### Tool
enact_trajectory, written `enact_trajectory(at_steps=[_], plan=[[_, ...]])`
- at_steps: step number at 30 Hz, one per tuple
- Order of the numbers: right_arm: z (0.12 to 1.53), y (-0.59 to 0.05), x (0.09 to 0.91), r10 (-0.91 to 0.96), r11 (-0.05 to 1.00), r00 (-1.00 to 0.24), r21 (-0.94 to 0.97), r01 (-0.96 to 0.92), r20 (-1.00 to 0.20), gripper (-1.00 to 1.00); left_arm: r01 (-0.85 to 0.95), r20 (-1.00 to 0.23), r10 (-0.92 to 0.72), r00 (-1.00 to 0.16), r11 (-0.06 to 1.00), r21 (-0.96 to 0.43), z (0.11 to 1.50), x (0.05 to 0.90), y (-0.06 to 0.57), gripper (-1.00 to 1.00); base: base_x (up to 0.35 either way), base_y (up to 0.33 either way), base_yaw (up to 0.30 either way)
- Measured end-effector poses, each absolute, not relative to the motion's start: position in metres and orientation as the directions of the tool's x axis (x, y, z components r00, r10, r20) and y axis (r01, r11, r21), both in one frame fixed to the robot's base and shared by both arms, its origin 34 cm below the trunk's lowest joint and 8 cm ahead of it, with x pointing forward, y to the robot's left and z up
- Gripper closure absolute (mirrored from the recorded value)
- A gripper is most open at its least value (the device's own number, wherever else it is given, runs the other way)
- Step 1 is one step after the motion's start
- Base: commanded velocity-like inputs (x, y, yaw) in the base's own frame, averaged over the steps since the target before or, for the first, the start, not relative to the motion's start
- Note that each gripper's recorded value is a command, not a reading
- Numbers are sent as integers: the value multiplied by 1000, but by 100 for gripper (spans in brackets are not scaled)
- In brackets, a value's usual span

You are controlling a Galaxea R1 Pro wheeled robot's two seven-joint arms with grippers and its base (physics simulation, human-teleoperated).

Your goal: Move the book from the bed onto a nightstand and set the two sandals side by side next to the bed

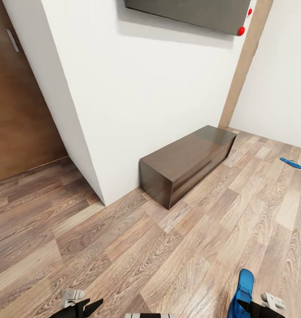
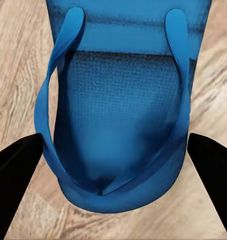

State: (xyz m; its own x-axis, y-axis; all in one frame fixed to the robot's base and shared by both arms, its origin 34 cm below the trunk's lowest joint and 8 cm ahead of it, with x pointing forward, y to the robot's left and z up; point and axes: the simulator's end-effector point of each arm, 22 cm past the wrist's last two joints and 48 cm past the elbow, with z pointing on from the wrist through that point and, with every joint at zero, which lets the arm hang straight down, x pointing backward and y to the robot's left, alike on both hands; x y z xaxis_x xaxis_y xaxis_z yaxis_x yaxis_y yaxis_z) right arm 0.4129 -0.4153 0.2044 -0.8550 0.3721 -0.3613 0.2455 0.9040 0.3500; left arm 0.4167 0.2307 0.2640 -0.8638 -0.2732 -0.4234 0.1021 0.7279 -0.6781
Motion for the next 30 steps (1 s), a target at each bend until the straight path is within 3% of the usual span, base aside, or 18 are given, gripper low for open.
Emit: enact_trajectory(at_steps=[30], plan=[[257,-399,449,367,886,-807,440,150,-463,100,201,-545,-275,-792,726,-658,312,446,225,-100,0,0,0]])
